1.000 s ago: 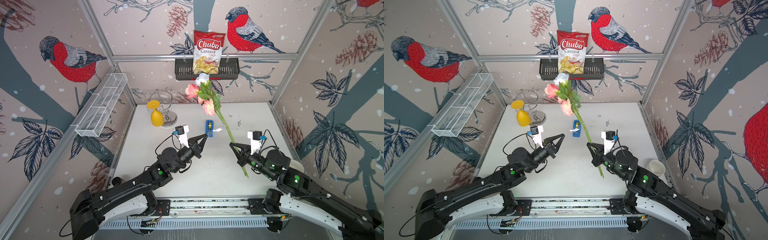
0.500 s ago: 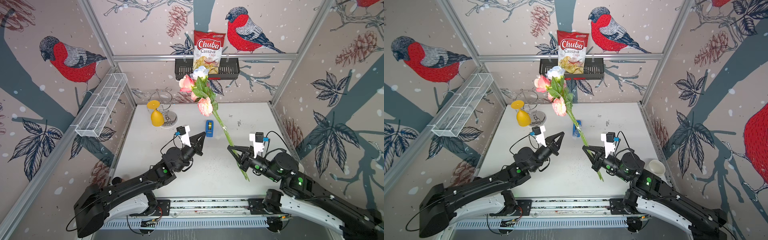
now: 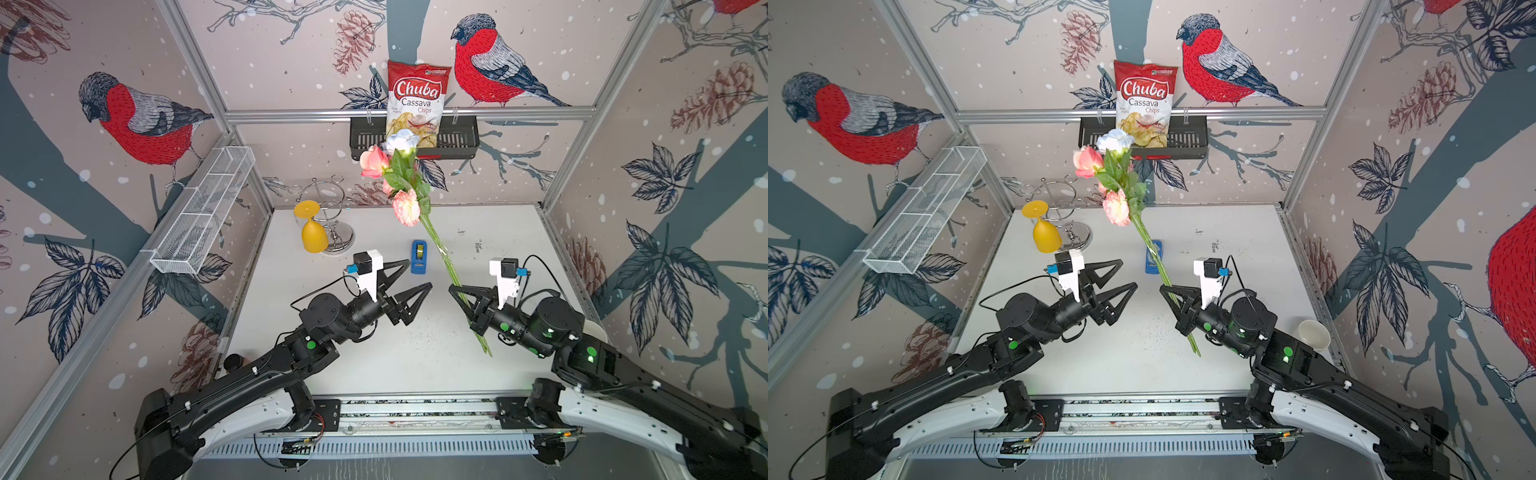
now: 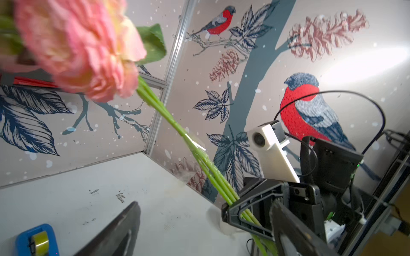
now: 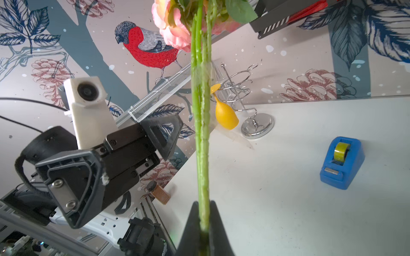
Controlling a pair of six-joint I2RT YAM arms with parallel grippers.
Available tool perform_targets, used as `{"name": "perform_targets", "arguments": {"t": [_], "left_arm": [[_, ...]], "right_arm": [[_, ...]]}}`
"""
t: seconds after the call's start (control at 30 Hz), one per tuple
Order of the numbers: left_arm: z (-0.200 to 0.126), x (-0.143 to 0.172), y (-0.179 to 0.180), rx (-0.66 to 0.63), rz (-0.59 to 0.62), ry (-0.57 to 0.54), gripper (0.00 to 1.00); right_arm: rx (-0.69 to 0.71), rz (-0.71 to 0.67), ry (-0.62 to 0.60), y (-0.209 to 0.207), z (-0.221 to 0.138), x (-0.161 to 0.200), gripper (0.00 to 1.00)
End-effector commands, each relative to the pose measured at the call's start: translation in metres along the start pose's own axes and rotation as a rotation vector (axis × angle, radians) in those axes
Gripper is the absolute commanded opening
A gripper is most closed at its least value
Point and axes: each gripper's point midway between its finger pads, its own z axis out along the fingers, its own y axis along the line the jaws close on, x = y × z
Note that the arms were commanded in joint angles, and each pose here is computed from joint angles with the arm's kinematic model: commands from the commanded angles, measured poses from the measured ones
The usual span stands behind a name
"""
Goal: Wrap bouquets with tape
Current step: Wrap the tape around the bouquet.
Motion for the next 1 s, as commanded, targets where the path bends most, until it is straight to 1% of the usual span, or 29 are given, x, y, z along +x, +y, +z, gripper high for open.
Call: {"name": "perform_targets", "arguments": {"t": [0.0, 0.03, 0.07, 0.17, 0.2, 0.23, 0.47, 0.53, 0.6, 0.67, 0.73, 0.87, 0.97], "left_arm": [[0.008, 0.021, 0.003, 0.003, 0.2, 0.145, 0.92], [0.009, 0.017, 0.013, -0.062, 0.199, 0.148, 0.92], [0.009, 0.015, 0.019, -0.082, 0.224, 0.148, 0.91], [0.005, 0.009, 0.026, -0.065, 0.258, 0.142, 0.89], [0.003, 0.006, 0.028, -0.062, 0.252, 0.135, 0.86], [0.002, 0.003, 0.029, -0.046, 0.246, 0.129, 0.84], [-0.006, 0.01, -0.006, 0.183, 0.279, 0.147, 0.81], [-0.008, 0.012, -0.012, 0.218, 0.287, 0.147, 0.79], [-0.008, 0.011, -0.009, 0.203, 0.295, 0.146, 0.73], [-0.006, 0.011, -0.002, 0.167, 0.292, 0.148, 0.6], [-0.005, 0.012, -0.001, 0.166, 0.29, 0.156, 0.51], [-0.005, 0.016, -0.002, 0.177, 0.285, 0.17, 0.18], [-0.007, 0.018, 0.006, 0.138, 0.289, 0.17, 0.03]], "right_arm": [[-0.079, -0.039, -0.017, 0.018, -0.001, -0.008, 0.0], [-0.083, -0.045, -0.01, 0.019, -0.001, -0.007, 0.0], [-0.086, -0.049, -0.004, 0.02, 0.0, -0.005, 0.0], [-0.099, -0.061, 0.011, 0.024, 0.0, -0.002, 0.0], [-0.105, -0.064, 0.015, 0.025, 0.001, -0.001, 0.0], [-0.112, -0.071, 0.019, 0.027, 0.001, 0.0, 0.0], [-0.141, -0.093, 0.031, 0.035, 0.001, 0.001, 0.0], [-0.138, -0.095, 0.032, 0.035, 0.001, 0.001, 0.0], [-0.145, -0.1, 0.035, 0.037, 0.001, 0.001, 0.0], [-0.149, -0.102, 0.036, 0.037, 0.0, 0.002, 0.0], [-0.153, -0.103, 0.035, 0.039, -0.001, 0.001, 0.0], [-0.158, -0.105, 0.028, 0.041, -0.002, 0.0, 0.0], [-0.168, -0.109, 0.018, 0.043, -0.005, -0.002, 0.0]]}}
